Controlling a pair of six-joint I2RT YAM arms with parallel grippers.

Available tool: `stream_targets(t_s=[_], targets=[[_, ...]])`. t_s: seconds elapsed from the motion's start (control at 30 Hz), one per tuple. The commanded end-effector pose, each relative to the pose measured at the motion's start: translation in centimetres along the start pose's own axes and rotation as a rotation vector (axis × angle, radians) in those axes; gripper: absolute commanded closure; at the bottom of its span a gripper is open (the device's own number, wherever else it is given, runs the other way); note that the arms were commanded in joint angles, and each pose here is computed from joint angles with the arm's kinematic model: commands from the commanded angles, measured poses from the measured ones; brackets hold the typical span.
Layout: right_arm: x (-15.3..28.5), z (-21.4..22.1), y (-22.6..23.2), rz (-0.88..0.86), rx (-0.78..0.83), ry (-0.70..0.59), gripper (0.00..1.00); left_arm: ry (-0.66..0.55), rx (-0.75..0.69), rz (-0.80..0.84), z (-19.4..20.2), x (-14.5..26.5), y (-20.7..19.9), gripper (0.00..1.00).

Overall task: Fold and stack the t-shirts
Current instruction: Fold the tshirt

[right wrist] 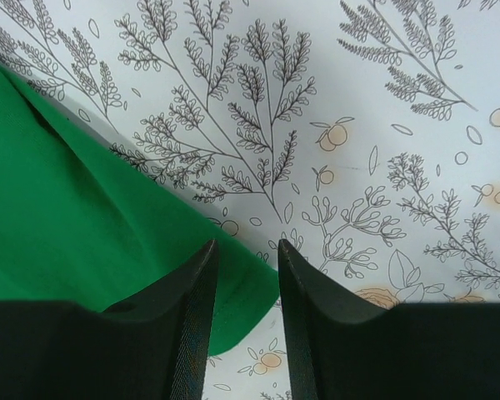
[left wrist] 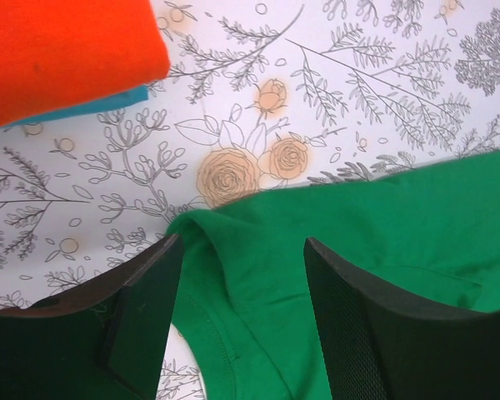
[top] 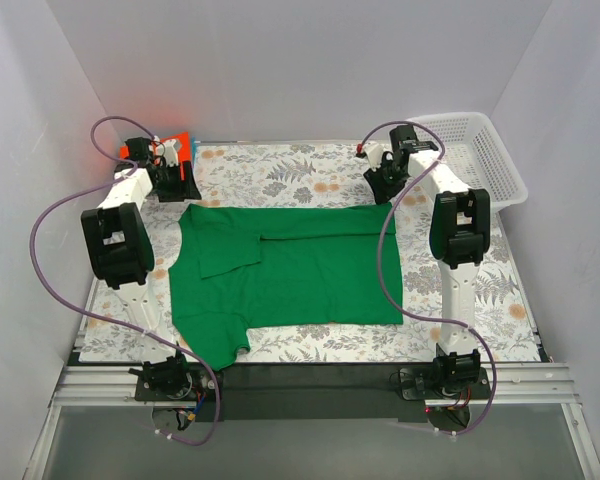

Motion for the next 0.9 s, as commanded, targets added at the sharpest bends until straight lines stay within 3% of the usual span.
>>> stream_targets(t_s=[0.0,0.23,0.7,0.87], targets=[[1.0,0.2,-0.4,-0.006,-0.027,-0.015,0.58,-0.038,0.003,-0.066,-1.1,0.7,1.1,0.41],[3.2,0.6,-1.0,-0.046,-0.100,-0.058,0.48,-0.002,0.028,-0.055,0.2,-0.3,1.1,0.45],[3.1,2.1,1.3,-0.190,-0.184,-0.054,0.44,0.038,0.082,-0.013,2.1,-1.7,0.6,0.48],[3.6,1.3,0.5,-0.196,-0.222,-0.084,0.49,0.041,0.093,0.004,2.4,-2.0,0.4,0.61]])
Point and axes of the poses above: each gripper's point midway between its finger pads, its own x axis back along the fingers, its own y axis along the line the jaws close on, z = x × y, the point moved 3 cm from there along x, back along the fingers, and after that the axes turned 15 degrees about -x, right-handed, at the moved point
